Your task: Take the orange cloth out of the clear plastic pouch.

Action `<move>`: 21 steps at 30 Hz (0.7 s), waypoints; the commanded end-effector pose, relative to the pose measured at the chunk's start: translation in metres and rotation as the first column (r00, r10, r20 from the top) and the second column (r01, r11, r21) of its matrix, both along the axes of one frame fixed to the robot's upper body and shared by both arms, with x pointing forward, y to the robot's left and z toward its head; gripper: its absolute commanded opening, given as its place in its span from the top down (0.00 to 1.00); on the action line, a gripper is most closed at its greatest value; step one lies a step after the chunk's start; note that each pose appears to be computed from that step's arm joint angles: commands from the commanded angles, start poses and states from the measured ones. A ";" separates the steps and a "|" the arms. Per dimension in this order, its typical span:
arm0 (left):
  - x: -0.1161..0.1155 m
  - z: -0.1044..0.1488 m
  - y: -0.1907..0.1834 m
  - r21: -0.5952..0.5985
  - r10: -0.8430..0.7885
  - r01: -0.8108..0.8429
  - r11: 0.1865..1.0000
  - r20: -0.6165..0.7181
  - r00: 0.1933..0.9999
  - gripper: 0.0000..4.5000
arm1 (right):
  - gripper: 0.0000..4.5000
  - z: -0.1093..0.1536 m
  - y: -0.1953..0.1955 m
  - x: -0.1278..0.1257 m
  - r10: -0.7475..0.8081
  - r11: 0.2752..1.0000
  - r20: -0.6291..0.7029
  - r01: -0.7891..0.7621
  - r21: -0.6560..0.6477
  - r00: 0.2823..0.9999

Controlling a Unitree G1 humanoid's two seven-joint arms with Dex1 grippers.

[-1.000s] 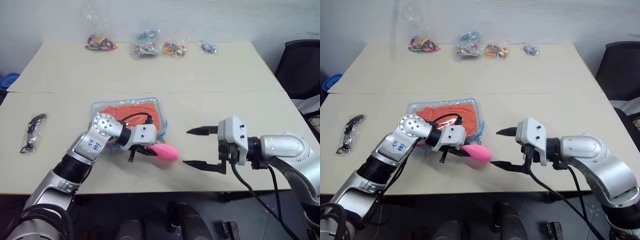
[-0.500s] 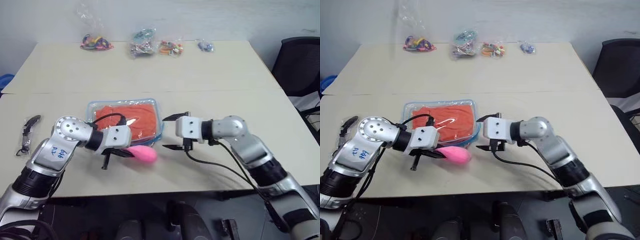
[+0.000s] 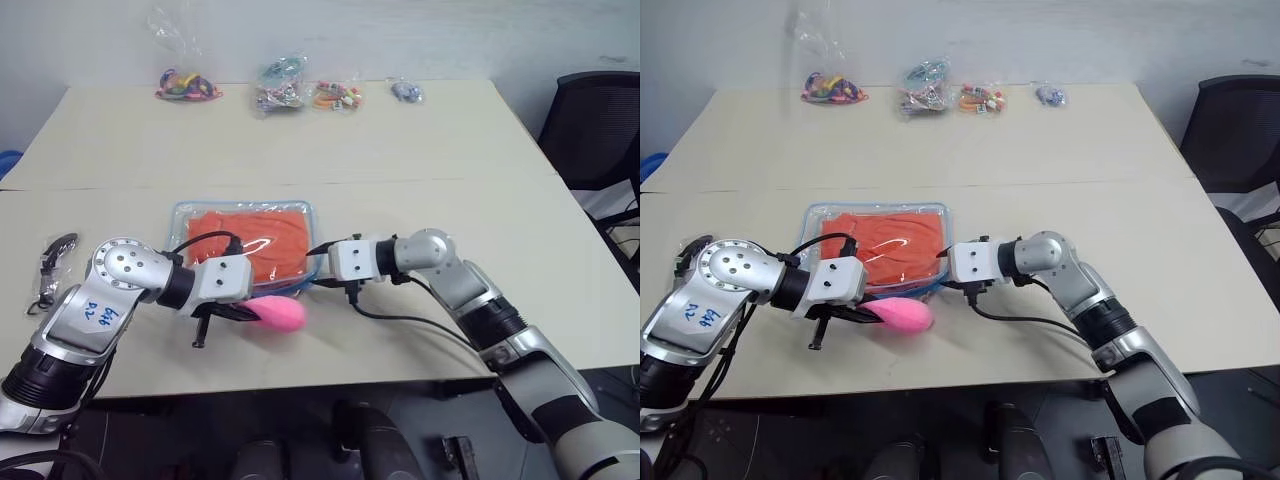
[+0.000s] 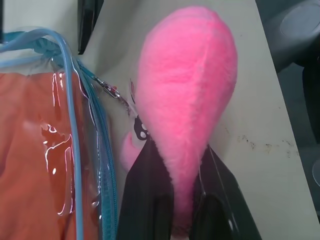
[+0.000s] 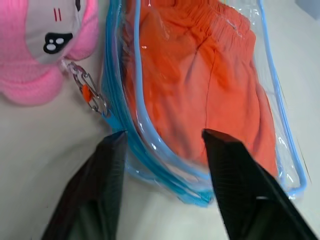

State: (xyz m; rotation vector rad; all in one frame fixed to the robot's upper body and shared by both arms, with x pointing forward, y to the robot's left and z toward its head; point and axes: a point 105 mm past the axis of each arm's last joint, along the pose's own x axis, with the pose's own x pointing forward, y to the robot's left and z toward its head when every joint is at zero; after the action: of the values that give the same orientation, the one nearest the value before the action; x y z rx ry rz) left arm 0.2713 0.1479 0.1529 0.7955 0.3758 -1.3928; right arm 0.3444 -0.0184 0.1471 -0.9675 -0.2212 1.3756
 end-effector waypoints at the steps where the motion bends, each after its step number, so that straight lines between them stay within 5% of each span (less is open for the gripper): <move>1: 0.000 0.007 -0.004 -0.002 -0.012 0.012 1.000 0.033 0.999 1.00 | 0.43 0.011 0.005 0.002 0.016 1.000 0.046 -0.017 0.017 0.999; 5: 0.001 0.007 -0.005 -0.006 -0.014 0.014 1.000 0.037 0.999 1.00 | 0.43 0.009 0.008 0.003 0.025 1.000 0.053 -0.025 0.003 0.998; 13: 0.000 0.001 0.002 0.020 -0.004 0.003 1.000 0.042 0.999 1.00 | 0.99 0.011 0.004 0.006 0.033 0.999 0.064 -0.033 -0.002 0.997; 21: 0.006 -0.002 0.025 0.042 0.079 -0.081 0.996 0.057 0.995 1.00 | 0.99 0.007 -0.004 0.005 0.039 0.999 0.068 -0.037 -0.022 0.997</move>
State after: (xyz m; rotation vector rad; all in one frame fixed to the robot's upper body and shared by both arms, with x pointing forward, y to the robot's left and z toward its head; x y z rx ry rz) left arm 0.2729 0.1584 0.1463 0.8314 0.3773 -1.3548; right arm 0.3477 -0.0159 0.1427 -1.0252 -0.2349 1.4123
